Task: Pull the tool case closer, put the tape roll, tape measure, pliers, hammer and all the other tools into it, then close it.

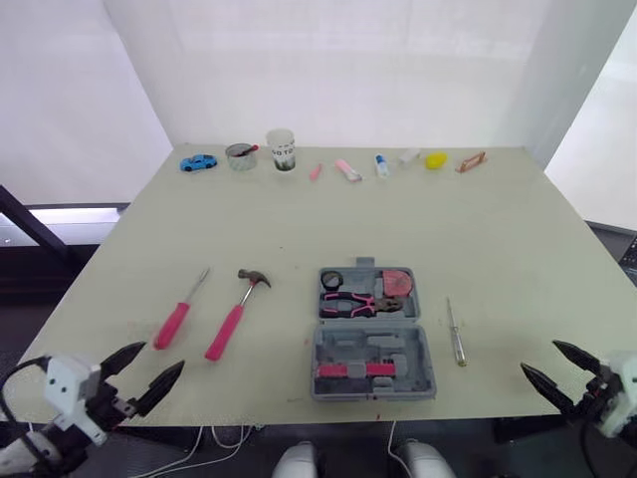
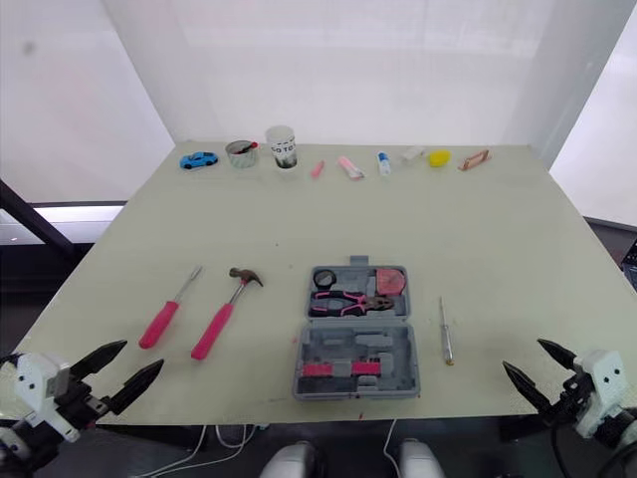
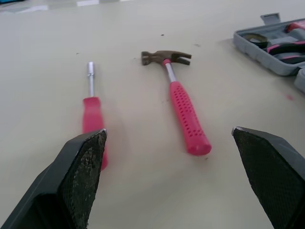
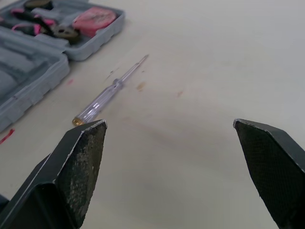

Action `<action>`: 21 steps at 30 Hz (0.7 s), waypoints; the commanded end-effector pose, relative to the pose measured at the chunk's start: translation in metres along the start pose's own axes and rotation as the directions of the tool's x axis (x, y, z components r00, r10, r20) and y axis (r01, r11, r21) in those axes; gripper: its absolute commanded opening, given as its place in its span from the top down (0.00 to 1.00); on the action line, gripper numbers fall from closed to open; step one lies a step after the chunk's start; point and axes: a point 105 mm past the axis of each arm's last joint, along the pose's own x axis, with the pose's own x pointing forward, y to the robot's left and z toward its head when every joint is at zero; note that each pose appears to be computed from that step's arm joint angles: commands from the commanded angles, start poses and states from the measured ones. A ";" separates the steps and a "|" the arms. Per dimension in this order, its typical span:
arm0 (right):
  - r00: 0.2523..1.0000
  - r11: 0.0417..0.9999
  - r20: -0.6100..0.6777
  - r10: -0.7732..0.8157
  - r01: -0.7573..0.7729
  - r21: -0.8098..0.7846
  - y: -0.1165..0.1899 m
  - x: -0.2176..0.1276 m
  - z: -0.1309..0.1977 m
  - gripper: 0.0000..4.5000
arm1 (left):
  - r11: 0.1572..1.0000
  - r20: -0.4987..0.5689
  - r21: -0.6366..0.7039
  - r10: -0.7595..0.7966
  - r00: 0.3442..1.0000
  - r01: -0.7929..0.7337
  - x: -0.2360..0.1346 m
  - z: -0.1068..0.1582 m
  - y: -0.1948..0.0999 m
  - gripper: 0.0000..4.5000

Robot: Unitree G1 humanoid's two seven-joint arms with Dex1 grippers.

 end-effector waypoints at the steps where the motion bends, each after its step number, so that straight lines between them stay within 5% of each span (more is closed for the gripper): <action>1: 0.994 0.991 -0.009 0.108 -0.108 -0.083 0.003 0.012 0.019 0.01 | 0.989 0.035 0.073 -0.133 0.990 0.130 0.018 0.023 -0.017 0.00; 10: 0.984 0.976 -0.030 0.174 -0.177 -0.125 0.007 0.064 0.047 0.01 | 0.938 0.102 0.136 -0.333 0.937 0.319 0.049 0.056 -0.050 0.00; 14: 0.996 0.994 -0.028 0.085 -0.087 -0.066 0.026 0.093 0.038 0.01 | 0.839 0.092 0.179 -0.534 0.841 0.513 0.061 0.087 -0.089 0.00; 21: 0.998 0.998 -0.059 -0.034 0.037 0.047 0.049 0.110 0.030 0.01 | 0.696 0.019 0.226 -0.703 0.711 0.682 0.061 0.105 -0.110 0.00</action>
